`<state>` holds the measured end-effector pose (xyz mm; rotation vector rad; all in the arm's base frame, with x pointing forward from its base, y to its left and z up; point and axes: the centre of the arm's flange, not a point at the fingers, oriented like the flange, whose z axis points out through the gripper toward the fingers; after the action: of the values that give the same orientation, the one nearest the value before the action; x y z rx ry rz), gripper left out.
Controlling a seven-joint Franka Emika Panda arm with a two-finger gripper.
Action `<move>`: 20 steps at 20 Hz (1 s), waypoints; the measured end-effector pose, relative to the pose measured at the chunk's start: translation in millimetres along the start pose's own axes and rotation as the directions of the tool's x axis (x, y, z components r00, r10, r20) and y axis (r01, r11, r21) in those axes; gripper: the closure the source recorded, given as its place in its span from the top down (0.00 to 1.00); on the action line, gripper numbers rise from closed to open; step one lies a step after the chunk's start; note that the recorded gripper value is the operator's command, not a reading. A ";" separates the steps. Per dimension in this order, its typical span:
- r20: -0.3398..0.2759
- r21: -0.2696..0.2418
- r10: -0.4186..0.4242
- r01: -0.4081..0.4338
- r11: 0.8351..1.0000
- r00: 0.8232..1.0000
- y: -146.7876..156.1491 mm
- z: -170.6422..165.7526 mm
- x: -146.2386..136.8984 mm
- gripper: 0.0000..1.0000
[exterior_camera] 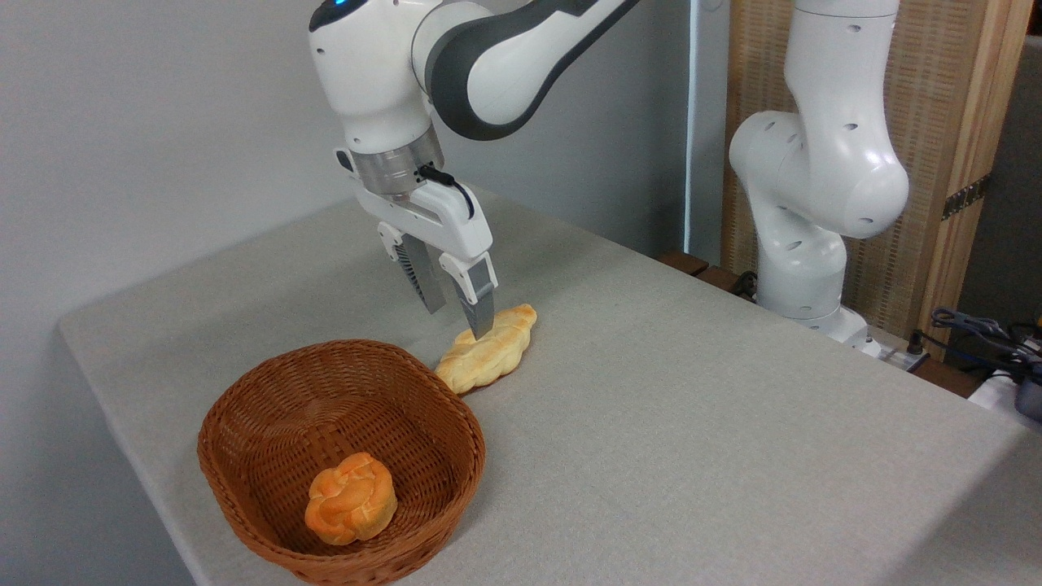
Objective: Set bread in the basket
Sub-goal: 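Move the open gripper over the long golden bread and lower it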
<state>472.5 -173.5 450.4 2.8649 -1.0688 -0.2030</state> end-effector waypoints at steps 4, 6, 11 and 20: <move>0.025 -0.005 -0.003 0.003 1.000 1.000 -1.0 11.3 -4.1 1.00; 0.045 0.017 0.005 -0.005 1.000 0.999 -3.7 16.6 -6.2 1.00; 0.047 0.029 0.005 -0.006 1.000 0.999 -8.2 22.8 -4.2 1.00; 0.065 0.024 0.006 -0.007 1.000 0.998 -9.2 37.8 -4.3 0.95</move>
<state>469.6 -164.7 412.3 2.8944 -1.0989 -0.2874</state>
